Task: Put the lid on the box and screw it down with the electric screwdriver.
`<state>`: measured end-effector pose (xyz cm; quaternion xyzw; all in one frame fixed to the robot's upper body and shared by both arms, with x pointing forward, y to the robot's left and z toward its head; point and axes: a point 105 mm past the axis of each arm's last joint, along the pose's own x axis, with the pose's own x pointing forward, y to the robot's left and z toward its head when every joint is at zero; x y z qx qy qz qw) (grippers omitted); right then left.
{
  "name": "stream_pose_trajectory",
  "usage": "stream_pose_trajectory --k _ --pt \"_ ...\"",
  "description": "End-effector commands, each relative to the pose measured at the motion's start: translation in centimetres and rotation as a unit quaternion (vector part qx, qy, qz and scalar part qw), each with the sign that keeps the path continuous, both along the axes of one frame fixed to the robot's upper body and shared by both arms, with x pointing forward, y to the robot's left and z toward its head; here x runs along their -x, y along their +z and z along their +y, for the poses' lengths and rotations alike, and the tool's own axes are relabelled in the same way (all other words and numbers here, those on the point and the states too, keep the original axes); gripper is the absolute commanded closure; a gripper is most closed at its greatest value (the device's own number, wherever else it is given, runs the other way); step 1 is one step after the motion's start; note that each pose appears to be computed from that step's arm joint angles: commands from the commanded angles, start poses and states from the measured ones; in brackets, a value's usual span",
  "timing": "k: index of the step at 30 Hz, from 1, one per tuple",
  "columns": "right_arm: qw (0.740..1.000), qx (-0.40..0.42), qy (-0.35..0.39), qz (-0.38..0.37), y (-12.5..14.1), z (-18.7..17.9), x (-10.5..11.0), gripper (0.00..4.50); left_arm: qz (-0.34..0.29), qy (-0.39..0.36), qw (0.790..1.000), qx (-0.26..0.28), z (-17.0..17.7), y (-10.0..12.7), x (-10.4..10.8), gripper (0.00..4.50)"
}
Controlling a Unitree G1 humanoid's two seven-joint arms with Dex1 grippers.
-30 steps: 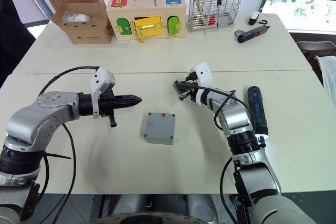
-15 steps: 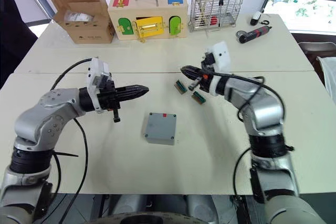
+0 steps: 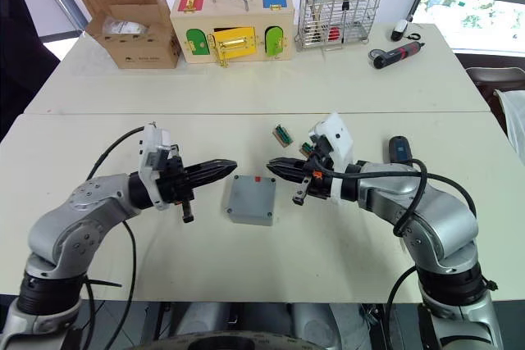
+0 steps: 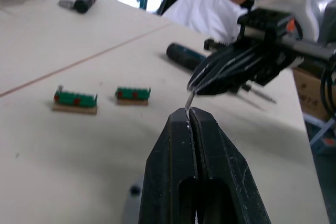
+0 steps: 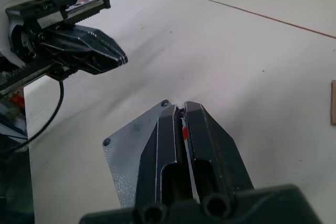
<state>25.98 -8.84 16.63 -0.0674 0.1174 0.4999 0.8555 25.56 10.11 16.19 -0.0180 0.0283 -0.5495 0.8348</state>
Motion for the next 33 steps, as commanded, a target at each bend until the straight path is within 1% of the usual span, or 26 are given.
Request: stream_pose_trajectory --k 1,3,9,20,33 --pt "1.0 -0.005 0.007 -0.022 0.5 0.5 0.4 4.44 -0.034 -0.021 0.999 -0.025 -0.2 0.2 1.0 4.5" --pt "1.0 -0.003 0.004 -0.02 0.2 0.4 0.3 4.44 -0.036 -0.024 0.998 -0.036 -0.1 -0.2 1.2 4.5" --pt "1.0 0.0 0.0 -0.015 -0.5 0.4 0.2 4.44 -0.031 -0.029 0.998 -0.042 0.0 -0.6 1.6 4.5" --pt "1.0 0.013 -0.007 -0.011 -1.5 0.0 0.2 4.44 -0.03 -0.033 0.998 -0.044 0.1 -0.5 1.6 4.5" --pt "1.0 0.016 -0.016 -0.013 -2.2 -0.2 -0.5 4.44 -0.031 -0.038 0.998 -0.046 -0.3 -0.7 1.9 4.5"
